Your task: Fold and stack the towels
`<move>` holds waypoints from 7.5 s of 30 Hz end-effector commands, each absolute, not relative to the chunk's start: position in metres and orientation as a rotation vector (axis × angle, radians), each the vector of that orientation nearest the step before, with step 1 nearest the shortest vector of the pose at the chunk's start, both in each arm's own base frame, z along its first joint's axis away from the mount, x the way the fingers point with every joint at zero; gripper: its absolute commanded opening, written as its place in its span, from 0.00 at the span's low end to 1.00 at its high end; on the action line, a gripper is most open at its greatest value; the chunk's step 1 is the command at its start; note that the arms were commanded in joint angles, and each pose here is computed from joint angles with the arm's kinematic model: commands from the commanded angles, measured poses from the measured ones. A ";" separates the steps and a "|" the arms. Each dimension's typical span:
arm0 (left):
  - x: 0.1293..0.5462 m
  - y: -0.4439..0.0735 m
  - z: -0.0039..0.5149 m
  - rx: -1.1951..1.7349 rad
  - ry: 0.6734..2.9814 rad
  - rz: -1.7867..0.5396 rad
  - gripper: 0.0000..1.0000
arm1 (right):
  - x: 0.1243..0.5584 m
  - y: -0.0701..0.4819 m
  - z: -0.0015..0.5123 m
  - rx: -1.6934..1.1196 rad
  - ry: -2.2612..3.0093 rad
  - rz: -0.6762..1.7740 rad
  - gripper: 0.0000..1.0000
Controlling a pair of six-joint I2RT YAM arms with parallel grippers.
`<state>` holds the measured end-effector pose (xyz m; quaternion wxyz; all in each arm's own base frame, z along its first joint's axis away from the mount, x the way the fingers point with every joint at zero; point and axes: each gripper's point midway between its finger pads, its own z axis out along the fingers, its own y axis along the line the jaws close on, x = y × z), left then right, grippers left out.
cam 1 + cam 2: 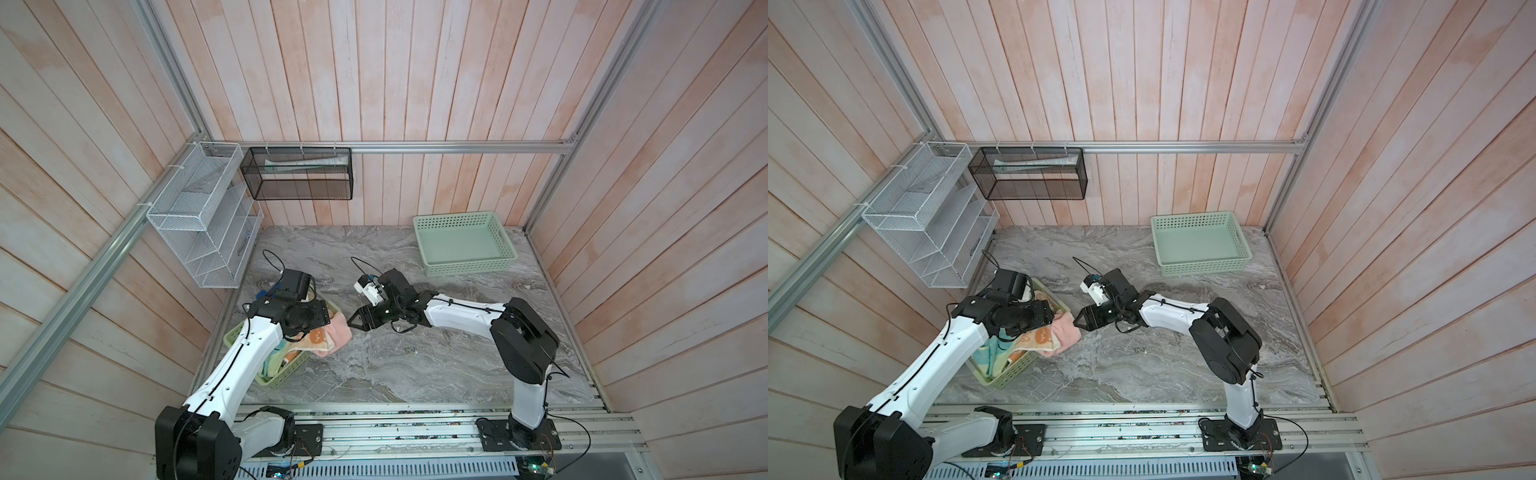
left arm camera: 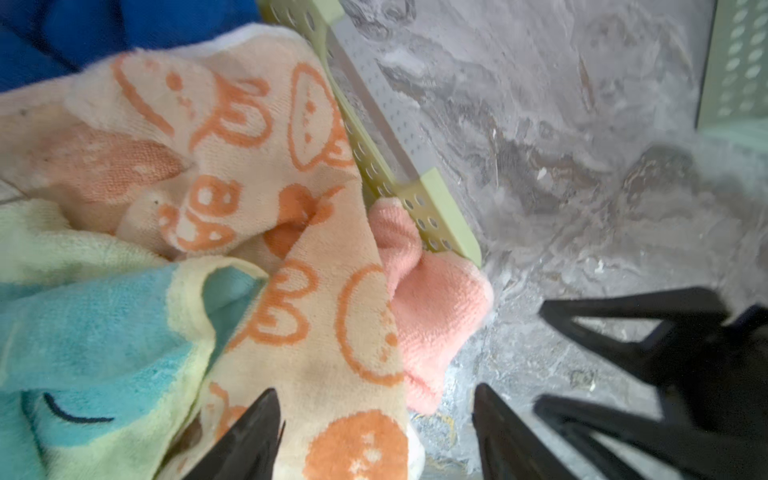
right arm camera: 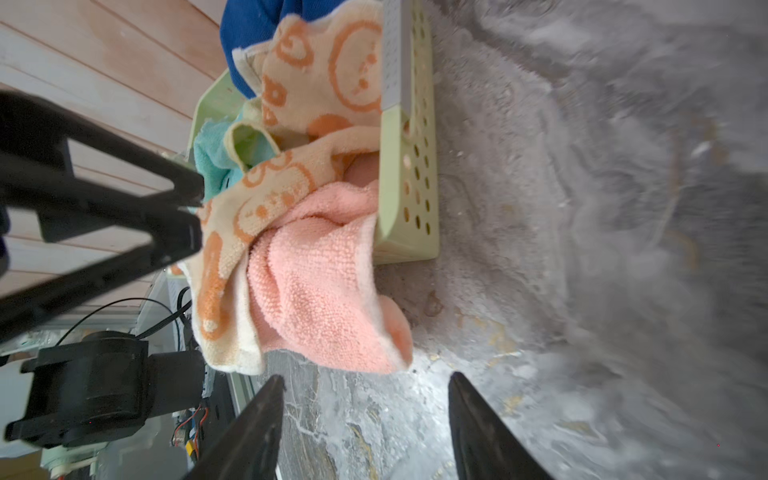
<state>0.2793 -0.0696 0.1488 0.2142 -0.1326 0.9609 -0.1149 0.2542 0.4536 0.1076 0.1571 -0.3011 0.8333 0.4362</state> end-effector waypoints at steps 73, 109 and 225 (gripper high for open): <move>0.323 -0.210 0.152 0.203 2.530 -0.646 0.72 | 0.301 0.178 0.213 -0.188 2.351 0.322 0.05; 0.358 -0.301 0.129 0.142 2.610 -0.598 0.71 | 0.244 0.227 0.110 -0.342 2.517 0.518 0.51; 0.274 -0.203 0.565 0.054 1.483 -0.838 0.00 | 0.259 0.173 0.457 -0.487 1.591 0.243 0.00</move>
